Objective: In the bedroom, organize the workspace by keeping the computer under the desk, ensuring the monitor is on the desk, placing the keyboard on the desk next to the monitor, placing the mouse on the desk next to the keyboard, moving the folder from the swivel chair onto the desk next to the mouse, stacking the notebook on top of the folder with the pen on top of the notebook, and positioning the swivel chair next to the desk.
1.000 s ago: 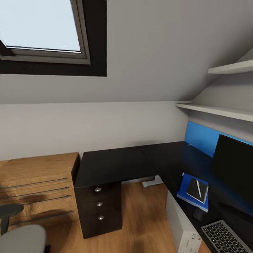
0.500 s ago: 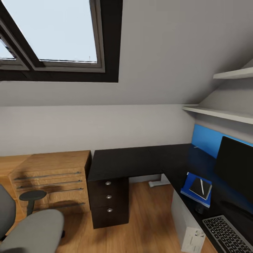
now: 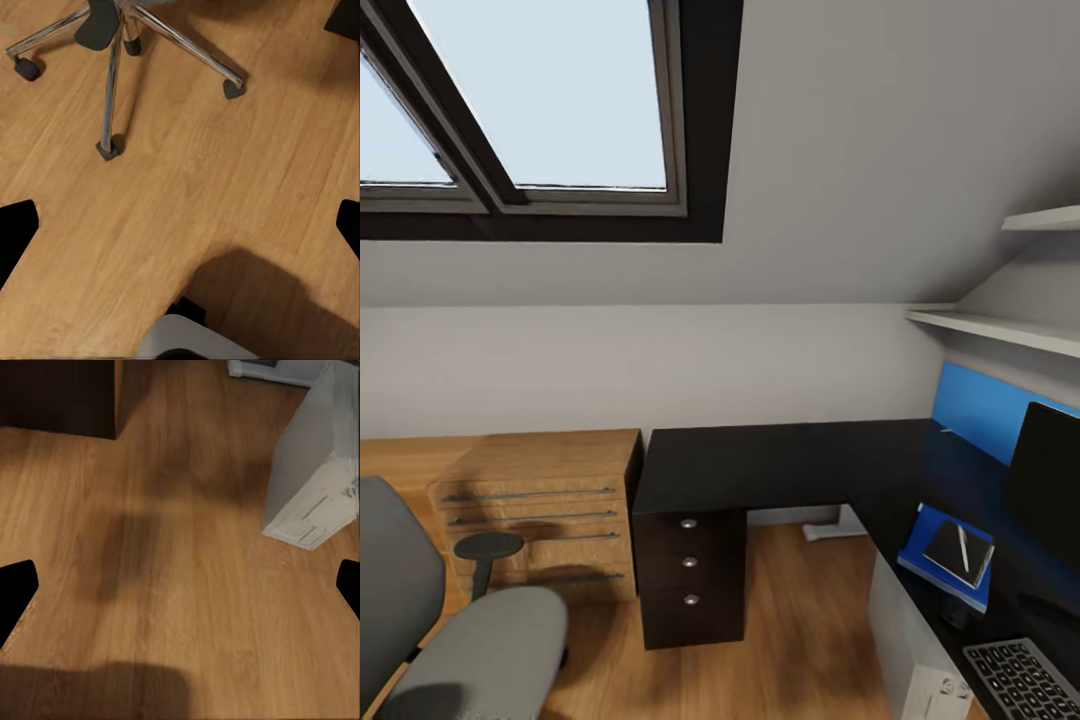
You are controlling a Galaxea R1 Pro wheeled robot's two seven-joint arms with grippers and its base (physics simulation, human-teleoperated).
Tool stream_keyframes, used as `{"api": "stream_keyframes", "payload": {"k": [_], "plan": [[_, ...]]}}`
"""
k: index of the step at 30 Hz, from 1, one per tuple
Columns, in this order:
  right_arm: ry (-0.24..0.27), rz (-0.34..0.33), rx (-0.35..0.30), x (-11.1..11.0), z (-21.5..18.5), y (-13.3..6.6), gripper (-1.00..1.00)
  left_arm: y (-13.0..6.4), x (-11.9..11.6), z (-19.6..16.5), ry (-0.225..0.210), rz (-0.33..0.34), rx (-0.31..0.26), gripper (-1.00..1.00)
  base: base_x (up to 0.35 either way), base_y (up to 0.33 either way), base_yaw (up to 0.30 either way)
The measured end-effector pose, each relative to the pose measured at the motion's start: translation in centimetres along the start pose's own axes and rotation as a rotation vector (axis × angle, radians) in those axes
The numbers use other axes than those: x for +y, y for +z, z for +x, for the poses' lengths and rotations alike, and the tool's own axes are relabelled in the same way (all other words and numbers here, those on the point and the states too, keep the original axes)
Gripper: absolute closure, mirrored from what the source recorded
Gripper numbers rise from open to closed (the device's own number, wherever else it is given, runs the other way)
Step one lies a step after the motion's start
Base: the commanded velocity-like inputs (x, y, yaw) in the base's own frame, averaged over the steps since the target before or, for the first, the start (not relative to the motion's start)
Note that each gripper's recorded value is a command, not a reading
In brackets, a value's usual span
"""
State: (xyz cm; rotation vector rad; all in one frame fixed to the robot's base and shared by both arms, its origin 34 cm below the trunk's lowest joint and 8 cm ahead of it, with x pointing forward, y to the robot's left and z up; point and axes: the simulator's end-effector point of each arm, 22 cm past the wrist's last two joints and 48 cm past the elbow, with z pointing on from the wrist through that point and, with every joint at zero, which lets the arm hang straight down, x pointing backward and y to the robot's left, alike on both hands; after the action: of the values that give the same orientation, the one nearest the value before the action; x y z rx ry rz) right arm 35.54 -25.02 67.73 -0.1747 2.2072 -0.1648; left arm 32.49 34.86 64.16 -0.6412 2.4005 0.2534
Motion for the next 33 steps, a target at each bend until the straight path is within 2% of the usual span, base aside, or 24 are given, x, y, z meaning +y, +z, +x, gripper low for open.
{"api": "stream_keyframes", "payload": {"k": [3,6,10,11,14,15,18,19,22,25,33], "plan": [[0.069,0.05,-0.085,-1.6,-0.1,-2.2,-1.0,-1.6,1.8,1.6,0.01,-0.015,-0.032,-1.0,-0.001,0.0,0.187],[0.098,0.071,-0.126,-2.1,-0.4,-3.3,-1.0,-2.8,2.6,2.2,0.021,-0.008,-0.072,-1.0,0.0,0.0,0.191],[0.116,0.077,-0.144,-2.0,-0.6,-4.2,-1.0,-4.1,2.0,2.8,0.043,0.046,-0.105,-1.0,0.0,0.0,0.193],[0.123,0.076,-0.145,-1.7,-0.6,-4.6,-1.0,-4.7,1.2,3.2,0.064,0.088,-0.116,-1.0,0.0,0.0,0.193],[0.126,0.078,-0.14,-1.7,-0.5,-4.9,-1.0,-5.1,1.1,3.3,0.068,0.097,-0.115,-1.0,0.0,0.0,0.193],[0.121,0.078,-0.108,-1.7,0.2,-4.9,-1.0,-5.2,1.3,3.3,0.069,0.095,-0.111,-1.0,0.0,0.0,0.193],[0.115,0.077,-0.074,-1.6,0.8,-5.1,-1.0,-5.4,1.4,3.4,0.071,0.093,-0.108,-1.0,0.0,0.0,0.193],[0.107,0.076,-0.03,-1.6,1.7,-5.1,-1.0,-5.5,1.5,3.7,0.072,0.092,-0.092,-1.0,0.0,0.0,0.193],[0.1,0.075,0.01,-1.5,2.4,-5.3,-1.0,-5.7,1.7,4.4,0.074,0.088,-0.054,-1.0,0.0,0.0,0.193],[0.086,0.07,0.086,-1.4,3.9,-5.6,-1.0,-5.8,2.2,5.7,0.074,0.079,0.006,-1.0,0.0,0.0,0.193],[0.082,0.066,0.116,-1.3,4.3,-6.2,-1.0,-6.5,2.7,6.3,0.075,0.072,0.035,-1.0,0.0,0.0,0.194]]}}
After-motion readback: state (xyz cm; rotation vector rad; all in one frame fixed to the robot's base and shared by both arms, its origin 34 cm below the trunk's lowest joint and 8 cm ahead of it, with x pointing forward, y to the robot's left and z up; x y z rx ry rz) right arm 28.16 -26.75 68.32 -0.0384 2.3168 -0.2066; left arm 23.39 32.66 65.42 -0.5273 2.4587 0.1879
